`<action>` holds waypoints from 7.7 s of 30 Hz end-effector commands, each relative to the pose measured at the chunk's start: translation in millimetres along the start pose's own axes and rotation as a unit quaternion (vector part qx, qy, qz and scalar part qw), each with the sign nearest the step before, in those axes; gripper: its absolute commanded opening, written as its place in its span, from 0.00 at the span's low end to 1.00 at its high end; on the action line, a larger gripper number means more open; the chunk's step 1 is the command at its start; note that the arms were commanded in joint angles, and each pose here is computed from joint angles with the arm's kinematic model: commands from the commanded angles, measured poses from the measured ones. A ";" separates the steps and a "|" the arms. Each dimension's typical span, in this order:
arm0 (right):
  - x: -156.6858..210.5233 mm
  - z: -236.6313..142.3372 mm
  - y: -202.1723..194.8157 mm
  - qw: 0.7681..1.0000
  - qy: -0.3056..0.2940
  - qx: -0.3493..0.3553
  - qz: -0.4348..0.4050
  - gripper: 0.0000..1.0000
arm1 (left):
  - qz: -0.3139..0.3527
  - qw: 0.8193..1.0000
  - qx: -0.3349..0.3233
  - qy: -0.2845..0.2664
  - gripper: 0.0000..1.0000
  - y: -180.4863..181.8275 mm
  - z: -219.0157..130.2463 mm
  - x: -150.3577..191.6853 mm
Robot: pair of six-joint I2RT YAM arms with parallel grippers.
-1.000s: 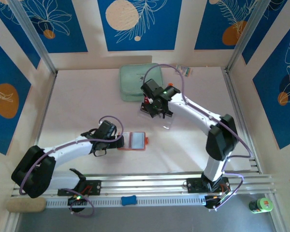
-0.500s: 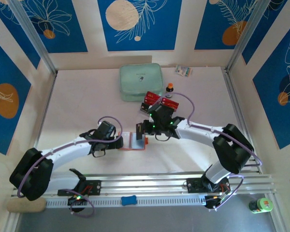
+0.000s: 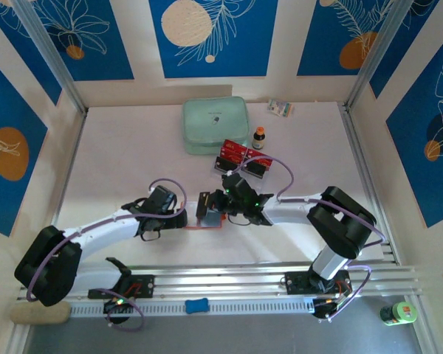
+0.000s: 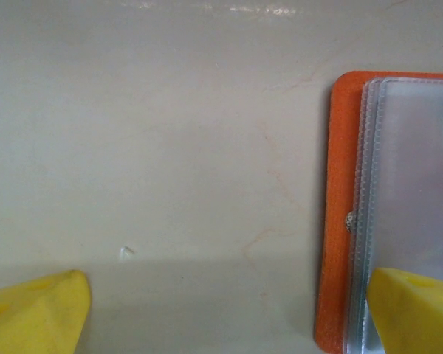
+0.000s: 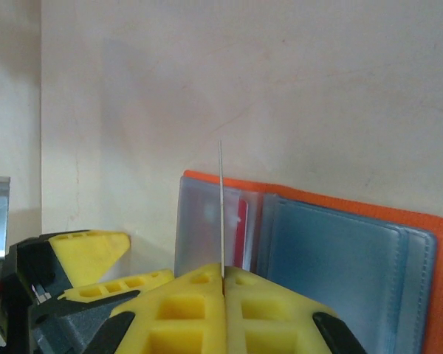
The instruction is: Put the credit cards into the card holder
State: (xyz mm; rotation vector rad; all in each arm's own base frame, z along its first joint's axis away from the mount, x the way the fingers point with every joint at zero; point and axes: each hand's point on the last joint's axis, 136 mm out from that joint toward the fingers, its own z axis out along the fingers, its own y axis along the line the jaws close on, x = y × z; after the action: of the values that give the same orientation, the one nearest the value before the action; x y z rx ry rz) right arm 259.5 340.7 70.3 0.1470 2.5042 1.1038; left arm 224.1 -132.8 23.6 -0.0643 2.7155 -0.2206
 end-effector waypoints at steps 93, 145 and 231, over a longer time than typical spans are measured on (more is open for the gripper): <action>59.6 31.3 -38.2 0.989 0.124 0.018 0.079 0.00 | -0.011 0.999 -0.016 0.027 0.97 5.7 7.7 8.4; 55.6 31.0 -30.4 0.984 0.157 0.028 0.074 0.00 | -0.044 0.993 -0.095 0.044 1.00 34.9 10.1 9.3; 54.8 34.5 -12.5 0.963 0.222 0.134 -0.077 0.04 | -0.022 0.998 -0.006 0.058 1.00 -18.7 32.0 -5.6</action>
State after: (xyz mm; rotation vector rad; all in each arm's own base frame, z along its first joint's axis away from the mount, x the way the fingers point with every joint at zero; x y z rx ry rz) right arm 231.9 369.7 33.4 -0.2174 2.9552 0.8339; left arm 221.8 -96.9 7.3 -0.1766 2.8684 0.1209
